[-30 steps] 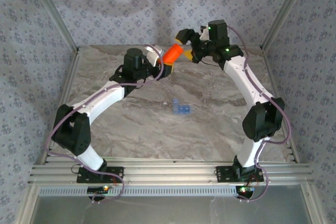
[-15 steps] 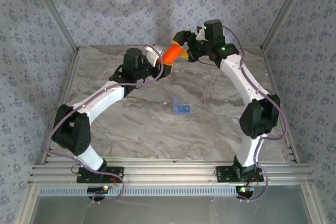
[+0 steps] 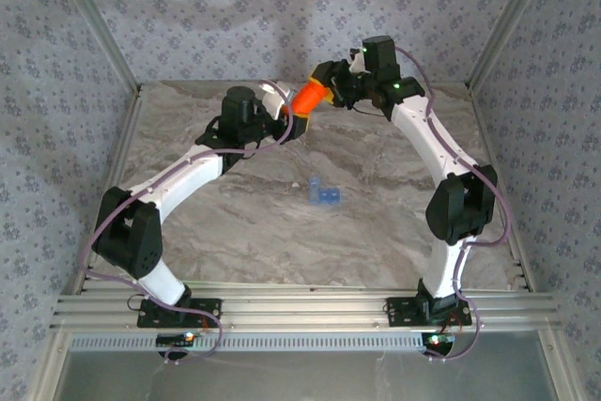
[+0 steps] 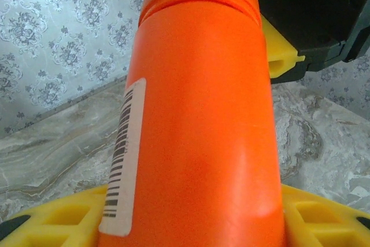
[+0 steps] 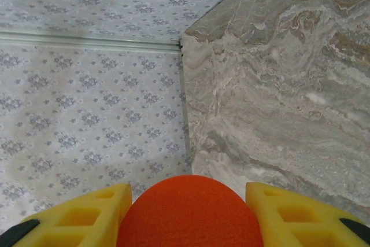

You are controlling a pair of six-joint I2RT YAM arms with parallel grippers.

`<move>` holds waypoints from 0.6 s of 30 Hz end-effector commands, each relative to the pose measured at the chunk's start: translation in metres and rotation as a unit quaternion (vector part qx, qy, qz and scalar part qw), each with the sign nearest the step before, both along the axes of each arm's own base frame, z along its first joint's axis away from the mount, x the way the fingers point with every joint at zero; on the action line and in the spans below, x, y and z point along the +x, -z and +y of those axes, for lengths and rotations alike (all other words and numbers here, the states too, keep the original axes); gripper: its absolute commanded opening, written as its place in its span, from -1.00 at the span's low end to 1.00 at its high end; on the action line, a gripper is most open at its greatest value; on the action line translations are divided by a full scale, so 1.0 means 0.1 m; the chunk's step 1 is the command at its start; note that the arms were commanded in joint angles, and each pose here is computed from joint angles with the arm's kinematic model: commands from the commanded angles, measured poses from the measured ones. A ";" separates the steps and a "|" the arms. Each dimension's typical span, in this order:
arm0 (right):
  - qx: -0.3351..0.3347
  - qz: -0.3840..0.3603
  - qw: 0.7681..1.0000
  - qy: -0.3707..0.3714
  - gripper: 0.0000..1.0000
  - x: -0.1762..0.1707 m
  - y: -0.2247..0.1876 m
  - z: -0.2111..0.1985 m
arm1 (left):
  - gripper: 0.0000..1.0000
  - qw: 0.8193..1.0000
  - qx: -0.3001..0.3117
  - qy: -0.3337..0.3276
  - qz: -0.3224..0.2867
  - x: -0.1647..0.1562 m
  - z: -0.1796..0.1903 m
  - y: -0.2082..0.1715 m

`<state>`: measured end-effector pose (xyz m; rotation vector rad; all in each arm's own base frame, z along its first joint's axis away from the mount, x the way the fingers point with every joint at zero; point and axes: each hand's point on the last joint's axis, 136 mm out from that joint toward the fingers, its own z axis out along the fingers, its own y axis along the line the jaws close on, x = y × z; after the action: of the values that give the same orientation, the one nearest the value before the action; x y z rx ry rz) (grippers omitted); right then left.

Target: Sort the pills into containers

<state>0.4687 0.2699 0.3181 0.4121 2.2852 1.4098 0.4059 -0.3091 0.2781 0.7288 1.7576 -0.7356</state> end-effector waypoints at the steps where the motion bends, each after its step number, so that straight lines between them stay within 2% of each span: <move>1: 0.012 -0.022 0.999 -0.023 -0.19 -0.02 -0.16 0.07 | -1.00 0.999 -0.024 0.012 -0.032 -0.06 -0.04 -0.30; 3: 0.020 -0.043 0.998 -0.038 -0.23 -0.02 -0.21 0.06 | -1.00 0.999 -0.034 0.015 -0.028 -0.06 -0.05 -0.33; 6: 0.025 -0.124 0.989 -0.070 -0.23 0.02 -0.42 -0.01 | -1.00 0.996 -0.081 0.031 -0.006 -0.06 -0.03 -0.45; 11: -0.001 -0.305 0.943 -0.137 -0.18 -0.14 -0.80 -0.18 | -1.00 0.983 -0.163 0.073 0.028 -0.12 -0.04 -0.73; 14: -0.009 -0.335 0.929 -0.154 -0.19 -0.21 -0.92 -0.23 | -1.00 0.976 -0.189 0.095 0.041 -0.18 -0.06 -0.84; 18: -0.024 -0.337 0.928 -0.157 -0.20 -0.22 -0.91 -0.29 | -1.00 0.974 -0.192 0.106 0.051 -0.22 -0.08 -0.84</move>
<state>0.4467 0.2616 0.3828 -0.2973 1.9655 1.4788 0.3871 -0.3227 0.3274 0.6346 1.6597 -1.1673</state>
